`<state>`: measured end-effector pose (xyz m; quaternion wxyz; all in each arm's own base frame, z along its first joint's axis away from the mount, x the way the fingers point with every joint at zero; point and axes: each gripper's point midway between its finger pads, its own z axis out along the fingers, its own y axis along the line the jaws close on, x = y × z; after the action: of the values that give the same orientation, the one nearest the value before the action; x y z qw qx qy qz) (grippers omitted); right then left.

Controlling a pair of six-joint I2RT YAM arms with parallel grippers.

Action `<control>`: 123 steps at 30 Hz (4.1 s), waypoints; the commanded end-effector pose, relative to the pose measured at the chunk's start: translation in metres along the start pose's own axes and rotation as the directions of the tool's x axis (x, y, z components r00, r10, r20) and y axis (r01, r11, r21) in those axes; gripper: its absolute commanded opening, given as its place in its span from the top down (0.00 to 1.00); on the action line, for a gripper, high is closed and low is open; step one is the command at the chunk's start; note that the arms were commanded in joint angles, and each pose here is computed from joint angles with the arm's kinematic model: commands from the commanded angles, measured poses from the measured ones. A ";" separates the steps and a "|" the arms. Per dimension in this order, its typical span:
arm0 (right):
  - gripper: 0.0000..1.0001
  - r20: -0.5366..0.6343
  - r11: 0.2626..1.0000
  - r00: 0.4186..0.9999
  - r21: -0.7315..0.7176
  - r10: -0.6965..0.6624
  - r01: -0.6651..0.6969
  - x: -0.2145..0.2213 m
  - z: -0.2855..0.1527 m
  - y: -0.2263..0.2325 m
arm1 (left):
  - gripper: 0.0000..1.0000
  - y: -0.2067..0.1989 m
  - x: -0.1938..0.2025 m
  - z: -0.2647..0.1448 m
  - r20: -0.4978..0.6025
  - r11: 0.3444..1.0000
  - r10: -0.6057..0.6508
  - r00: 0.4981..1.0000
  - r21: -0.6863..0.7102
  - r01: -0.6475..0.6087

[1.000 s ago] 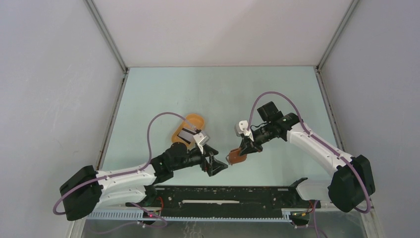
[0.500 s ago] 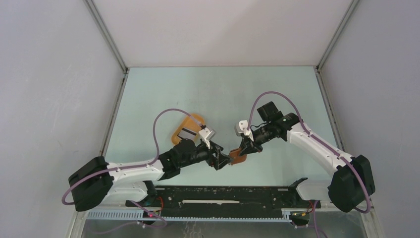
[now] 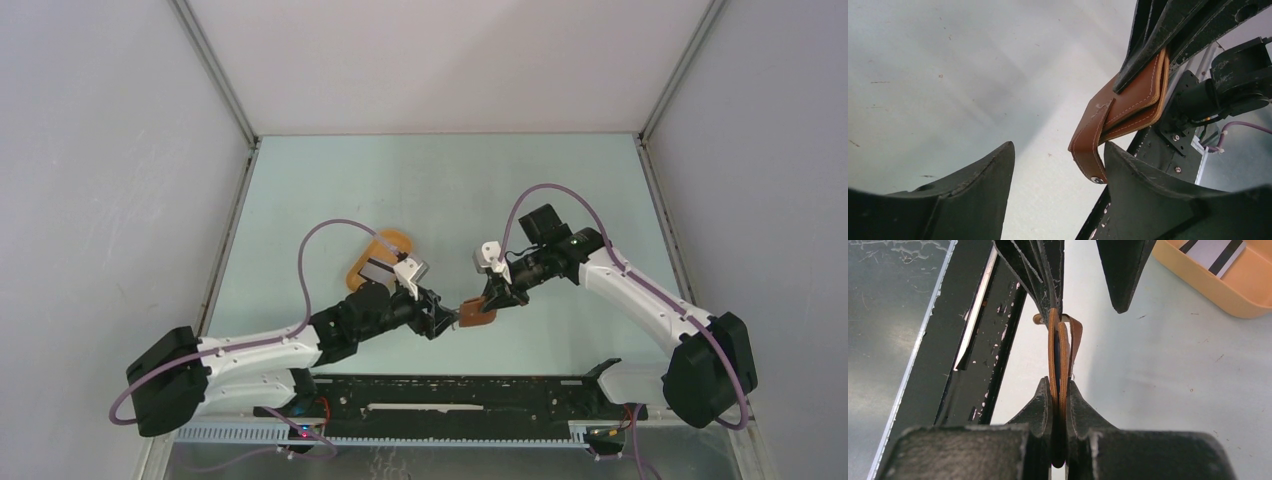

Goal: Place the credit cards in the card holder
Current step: Open the card holder at the center of the board.

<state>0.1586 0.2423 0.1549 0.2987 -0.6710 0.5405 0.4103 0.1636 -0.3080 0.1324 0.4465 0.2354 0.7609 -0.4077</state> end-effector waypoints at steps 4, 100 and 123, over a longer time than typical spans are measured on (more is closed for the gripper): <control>0.99 0.036 0.999 0.999 -0.046 0.001 0.000 -0.008 0.005 0.008 | 0.39 0.005 -0.017 0.000 0.037 0.997 0.069 0.997 -0.043 -0.068; 0.22 0.156 0.619 0.633 0.135 0.758 -0.774 0.031 -0.008 -0.088 | 1.00 0.012 -0.014 0.043 -0.025 0.936 -0.347 0.938 0.048 0.347; 0.93 -0.006 0.656 0.686 0.301 0.727 -0.692 0.061 0.027 -0.097 | 1.00 0.036 0.012 0.047 -0.047 0.888 -0.459 0.887 0.023 0.460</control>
<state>0.2320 0.2552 0.0759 0.1273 -0.3613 0.8268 0.4120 0.2079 -0.3310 0.0961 0.3161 0.0683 0.8027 -0.5011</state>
